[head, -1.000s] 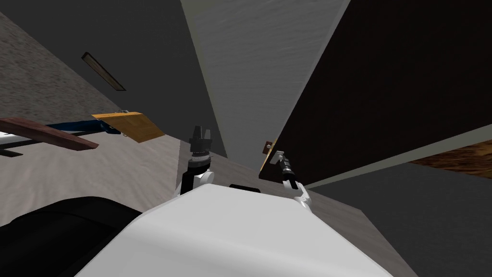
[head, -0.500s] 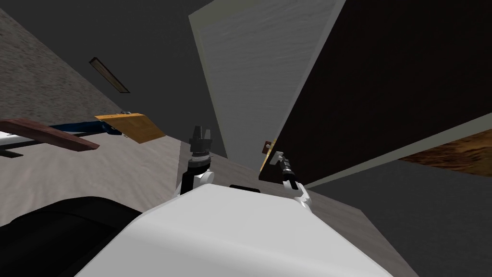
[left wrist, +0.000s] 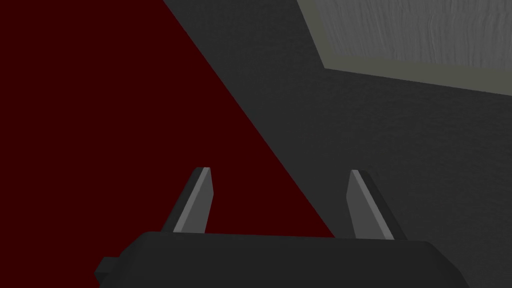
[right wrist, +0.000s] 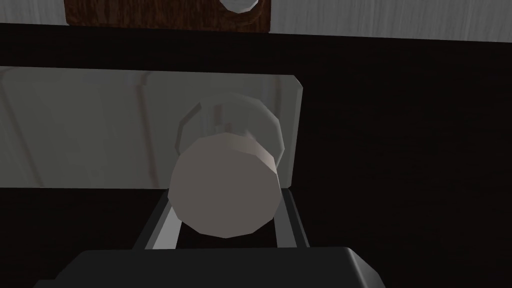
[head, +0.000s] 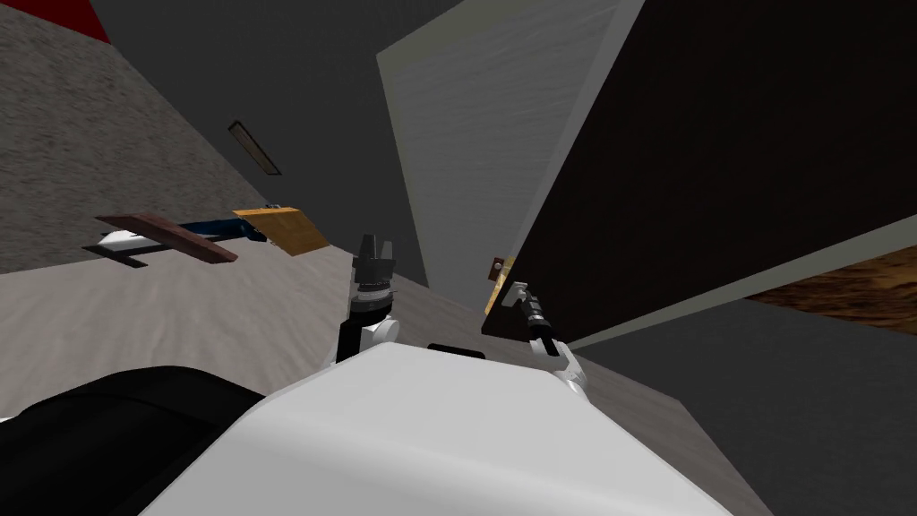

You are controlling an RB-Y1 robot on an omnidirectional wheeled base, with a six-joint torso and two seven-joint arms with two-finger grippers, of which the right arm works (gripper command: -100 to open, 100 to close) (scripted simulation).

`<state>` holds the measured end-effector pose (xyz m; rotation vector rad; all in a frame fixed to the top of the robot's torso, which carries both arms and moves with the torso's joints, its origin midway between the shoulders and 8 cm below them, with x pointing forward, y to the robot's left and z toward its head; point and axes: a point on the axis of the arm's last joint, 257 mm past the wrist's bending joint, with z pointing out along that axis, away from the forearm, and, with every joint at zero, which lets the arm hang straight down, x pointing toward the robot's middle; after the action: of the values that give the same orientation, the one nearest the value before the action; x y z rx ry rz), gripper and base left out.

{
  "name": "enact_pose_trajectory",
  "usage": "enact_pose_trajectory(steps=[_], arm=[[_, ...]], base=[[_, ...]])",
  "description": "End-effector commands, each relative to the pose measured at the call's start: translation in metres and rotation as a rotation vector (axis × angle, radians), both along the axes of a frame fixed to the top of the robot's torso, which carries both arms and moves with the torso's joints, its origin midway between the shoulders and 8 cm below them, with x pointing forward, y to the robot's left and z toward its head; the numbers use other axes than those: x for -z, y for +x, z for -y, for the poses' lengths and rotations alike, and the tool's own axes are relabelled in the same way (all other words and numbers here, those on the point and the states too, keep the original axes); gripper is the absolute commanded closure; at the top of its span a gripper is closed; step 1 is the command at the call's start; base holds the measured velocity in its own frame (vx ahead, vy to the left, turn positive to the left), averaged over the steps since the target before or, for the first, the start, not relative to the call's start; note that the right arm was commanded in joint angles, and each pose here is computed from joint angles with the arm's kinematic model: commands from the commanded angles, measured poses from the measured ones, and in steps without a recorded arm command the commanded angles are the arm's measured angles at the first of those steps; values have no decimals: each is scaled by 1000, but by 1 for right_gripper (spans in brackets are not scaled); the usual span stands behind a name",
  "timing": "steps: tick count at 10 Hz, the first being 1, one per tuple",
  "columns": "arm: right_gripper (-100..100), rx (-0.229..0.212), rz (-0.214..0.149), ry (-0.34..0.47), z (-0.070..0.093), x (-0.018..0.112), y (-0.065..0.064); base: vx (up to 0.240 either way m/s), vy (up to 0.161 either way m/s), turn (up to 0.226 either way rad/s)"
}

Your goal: Pull the door open

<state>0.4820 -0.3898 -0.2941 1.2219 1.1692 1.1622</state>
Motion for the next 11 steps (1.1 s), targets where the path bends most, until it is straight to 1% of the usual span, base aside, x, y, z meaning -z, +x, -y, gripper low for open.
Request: enact_pose_trajectory(steps=[1,4,5,6,7,8,9,11], arm=[[100,-44,-3,7,-11,2,-5],[100,-98,-5,11,-23,2,-10],[100,-110,-6,12,-25,2,-12],[100,-92,-9,5,-20,2,-11],[100,-119,-10,6,-21,3,-20],[100,-126,-9,6,-21,3,-22],[100,-149,-7,6,-22,3,-28],[100,-173,-6,7,-24,2,-36]], base=[[-251,-133,196],[-216,-133,148],[-215,-96,126],[-95,-42,18],[-165,-55,131],[-211,-76,115],[-213,-106,177],[-174,-86,98]])
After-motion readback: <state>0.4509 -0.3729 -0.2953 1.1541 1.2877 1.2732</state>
